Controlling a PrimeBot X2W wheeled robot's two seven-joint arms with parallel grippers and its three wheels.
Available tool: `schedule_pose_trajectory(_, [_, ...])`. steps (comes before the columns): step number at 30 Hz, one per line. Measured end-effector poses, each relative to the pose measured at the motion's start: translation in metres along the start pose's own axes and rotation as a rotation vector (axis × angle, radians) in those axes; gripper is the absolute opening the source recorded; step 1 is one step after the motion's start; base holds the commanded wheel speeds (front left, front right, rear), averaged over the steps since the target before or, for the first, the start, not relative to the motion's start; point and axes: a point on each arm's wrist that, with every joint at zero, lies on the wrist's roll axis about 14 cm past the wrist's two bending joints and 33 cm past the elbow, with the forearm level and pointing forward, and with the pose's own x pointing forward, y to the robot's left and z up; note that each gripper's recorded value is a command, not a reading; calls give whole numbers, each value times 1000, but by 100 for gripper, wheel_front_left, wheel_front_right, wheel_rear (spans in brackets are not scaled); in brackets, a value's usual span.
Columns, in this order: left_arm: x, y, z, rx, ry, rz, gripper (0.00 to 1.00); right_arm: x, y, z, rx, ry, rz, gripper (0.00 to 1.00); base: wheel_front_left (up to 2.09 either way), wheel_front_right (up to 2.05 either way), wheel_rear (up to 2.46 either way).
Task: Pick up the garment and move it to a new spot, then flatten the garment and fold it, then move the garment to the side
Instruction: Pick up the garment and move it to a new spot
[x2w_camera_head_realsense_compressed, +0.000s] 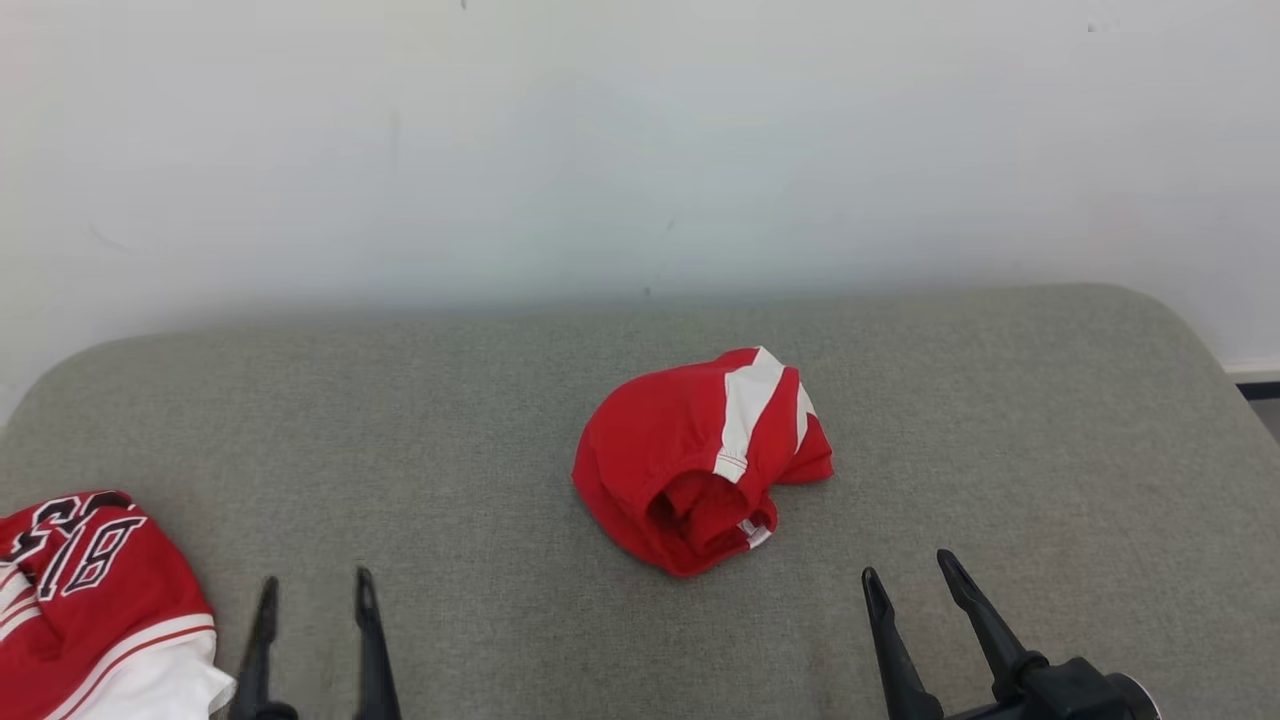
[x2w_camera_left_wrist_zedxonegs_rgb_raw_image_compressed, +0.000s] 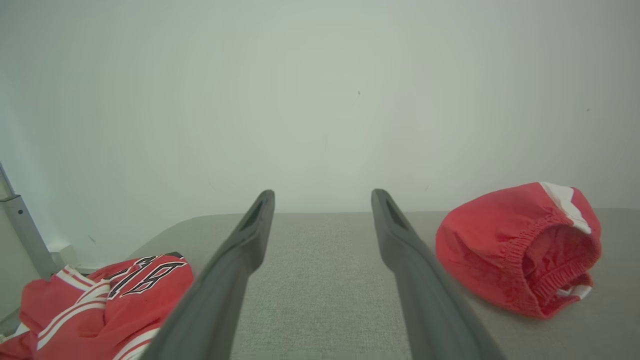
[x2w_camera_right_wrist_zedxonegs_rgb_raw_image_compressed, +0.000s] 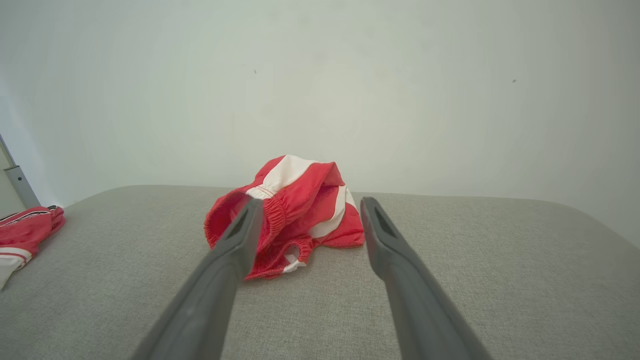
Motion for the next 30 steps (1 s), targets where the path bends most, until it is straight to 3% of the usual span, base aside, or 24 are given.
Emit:
schedule_pose_trajectory(9, [-33,-16,-24,64,77,-39,100,-14,2,-9,5,29,-5,100,0,0,0])
schedule_pose_trajectory(30, [-39,-20,-35,50,116,-70,100,-17,-4,-6,9,19,-30,100,0,0,0])
